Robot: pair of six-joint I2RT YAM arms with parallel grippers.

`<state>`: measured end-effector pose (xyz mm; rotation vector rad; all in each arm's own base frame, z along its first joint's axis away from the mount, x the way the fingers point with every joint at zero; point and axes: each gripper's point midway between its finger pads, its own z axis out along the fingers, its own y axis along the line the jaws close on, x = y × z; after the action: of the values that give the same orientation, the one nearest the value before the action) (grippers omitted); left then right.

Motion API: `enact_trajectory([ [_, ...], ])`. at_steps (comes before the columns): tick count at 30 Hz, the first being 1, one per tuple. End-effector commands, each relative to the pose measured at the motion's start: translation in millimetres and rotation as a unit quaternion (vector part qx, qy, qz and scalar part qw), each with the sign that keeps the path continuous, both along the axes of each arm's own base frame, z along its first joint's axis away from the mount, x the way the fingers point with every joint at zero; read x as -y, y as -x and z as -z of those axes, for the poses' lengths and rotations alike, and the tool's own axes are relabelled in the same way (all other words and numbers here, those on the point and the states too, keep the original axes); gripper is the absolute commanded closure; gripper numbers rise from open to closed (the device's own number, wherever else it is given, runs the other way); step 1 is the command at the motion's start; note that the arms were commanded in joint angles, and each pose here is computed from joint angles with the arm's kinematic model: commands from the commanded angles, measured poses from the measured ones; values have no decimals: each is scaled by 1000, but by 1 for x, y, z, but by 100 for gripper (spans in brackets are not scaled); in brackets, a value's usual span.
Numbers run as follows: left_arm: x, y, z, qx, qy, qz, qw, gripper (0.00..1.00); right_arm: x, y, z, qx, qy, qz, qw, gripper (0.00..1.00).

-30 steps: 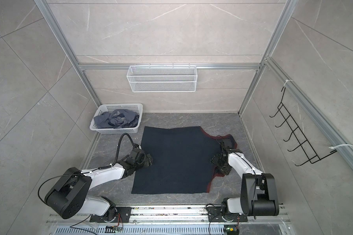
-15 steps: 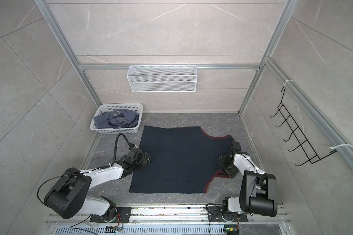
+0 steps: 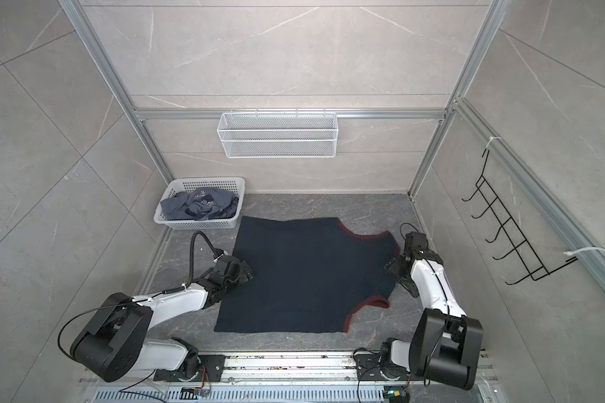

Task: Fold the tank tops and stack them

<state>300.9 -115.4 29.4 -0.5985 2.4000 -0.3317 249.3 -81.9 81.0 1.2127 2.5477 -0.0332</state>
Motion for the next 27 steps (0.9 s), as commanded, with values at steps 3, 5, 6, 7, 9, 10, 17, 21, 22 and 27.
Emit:
enact_trajectory([
  [3, -50, 66, 53, -139, -83, -51, 986, 16, -24, 47, 28, -49, -73, 31, 996, 14],
  [5, -52, 66, 53, -139, -85, -56, 985, 16, -25, 56, 36, -65, -74, 43, 994, 18],
  [6, -51, 66, 53, -138, -85, -55, 985, 16, -27, 59, 40, -71, -82, 47, 993, 21],
  [7, -51, 66, 53, -137, -84, -53, 986, 16, -33, 60, 43, -72, -97, 44, 992, 25],
  [9, -50, 65, 52, -134, -81, -52, 986, 16, -44, 62, 52, -71, -127, 49, 988, 30],
  [10, -50, 64, 51, -132, -80, -53, 987, 16, -48, 63, 57, -69, -138, 51, 987, 33],
  [17, -48, 63, 52, -132, -79, -47, 987, 16, -71, 46, 79, -47, -200, 31, 978, 48],
  [21, -50, 64, 52, -133, -82, -50, 986, 16, -81, 37, 81, -38, -206, 15, 978, 55],
  [22, -50, 64, 52, -133, -81, -50, 987, 16, -82, 35, 81, -38, -206, 12, 978, 58],
  [27, -51, 65, 51, -133, -82, -53, 986, 16, -78, 31, 75, -40, -185, 5, 982, 81],
])
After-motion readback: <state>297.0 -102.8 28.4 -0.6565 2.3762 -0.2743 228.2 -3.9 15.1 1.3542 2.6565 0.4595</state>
